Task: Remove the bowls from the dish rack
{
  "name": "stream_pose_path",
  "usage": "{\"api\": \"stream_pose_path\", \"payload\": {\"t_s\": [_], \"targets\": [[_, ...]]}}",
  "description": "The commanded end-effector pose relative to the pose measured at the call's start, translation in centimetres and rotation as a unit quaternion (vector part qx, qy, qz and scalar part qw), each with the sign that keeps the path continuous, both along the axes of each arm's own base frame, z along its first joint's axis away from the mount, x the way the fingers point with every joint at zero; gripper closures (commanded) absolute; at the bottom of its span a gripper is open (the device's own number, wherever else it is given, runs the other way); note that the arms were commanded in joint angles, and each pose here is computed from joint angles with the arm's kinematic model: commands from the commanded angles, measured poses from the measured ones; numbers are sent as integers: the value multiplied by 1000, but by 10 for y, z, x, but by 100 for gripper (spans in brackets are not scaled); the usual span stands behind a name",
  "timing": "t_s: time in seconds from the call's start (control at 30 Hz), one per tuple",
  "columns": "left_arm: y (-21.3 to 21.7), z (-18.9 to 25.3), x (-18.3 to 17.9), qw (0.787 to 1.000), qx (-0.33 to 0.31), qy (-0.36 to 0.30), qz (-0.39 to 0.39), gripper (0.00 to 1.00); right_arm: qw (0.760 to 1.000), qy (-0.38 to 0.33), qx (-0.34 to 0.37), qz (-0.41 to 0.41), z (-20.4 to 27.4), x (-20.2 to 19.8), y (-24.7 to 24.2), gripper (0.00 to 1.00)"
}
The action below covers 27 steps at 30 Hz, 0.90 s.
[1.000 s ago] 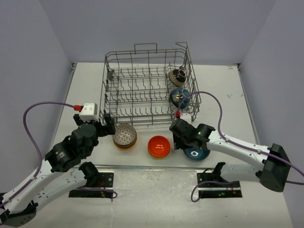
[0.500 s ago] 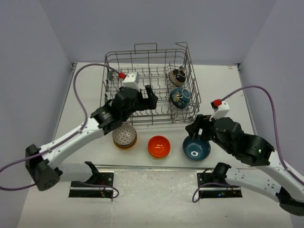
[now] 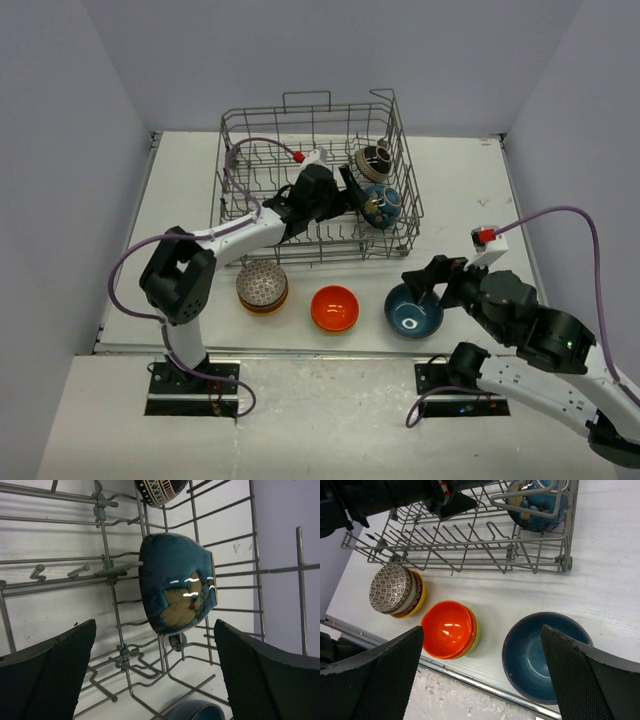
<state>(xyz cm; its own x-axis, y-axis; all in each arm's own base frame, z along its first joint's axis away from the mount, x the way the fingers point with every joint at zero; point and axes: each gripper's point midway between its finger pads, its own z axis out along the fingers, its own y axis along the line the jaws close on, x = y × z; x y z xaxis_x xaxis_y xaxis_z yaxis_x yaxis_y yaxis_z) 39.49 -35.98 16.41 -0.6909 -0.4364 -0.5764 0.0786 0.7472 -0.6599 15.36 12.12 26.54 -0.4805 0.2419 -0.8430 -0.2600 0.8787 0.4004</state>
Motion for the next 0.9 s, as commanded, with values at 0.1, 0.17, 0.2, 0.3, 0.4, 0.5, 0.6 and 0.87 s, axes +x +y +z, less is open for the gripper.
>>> {"api": "stream_pose_path", "payload": {"t_s": [0.1,0.17,0.2,0.3,0.4,0.5,0.6,0.87], "targets": [[-27,29,35,993,-108,-41,-17,0,1000,-10,-17,-7,-1,4,-4,1],[-35,30,34,991,-125,-47,-33,0,1000,-6,-30,-9,-2,4,-6,1],[-37,27,35,990,-126,-44,-36,0,999,-5,-31,-9,-2,3,-7,1],[-44,14,36,989,-139,-30,-45,0,999,-14,-34,-13,1,4,-11,1],[-46,9,35,986,-154,-32,-54,0,999,-21,-33,-21,6,3,-18,1],[-52,9,31,981,-173,-42,-75,0,999,-25,-34,-25,8,3,-20,1],[-54,6,27,978,-187,-42,-86,0,998,-22,-45,-30,6,5,-22,1],[-57,3,20,966,-229,-39,-111,0,998,-13,-60,-28,0,7,-19,1]]}}
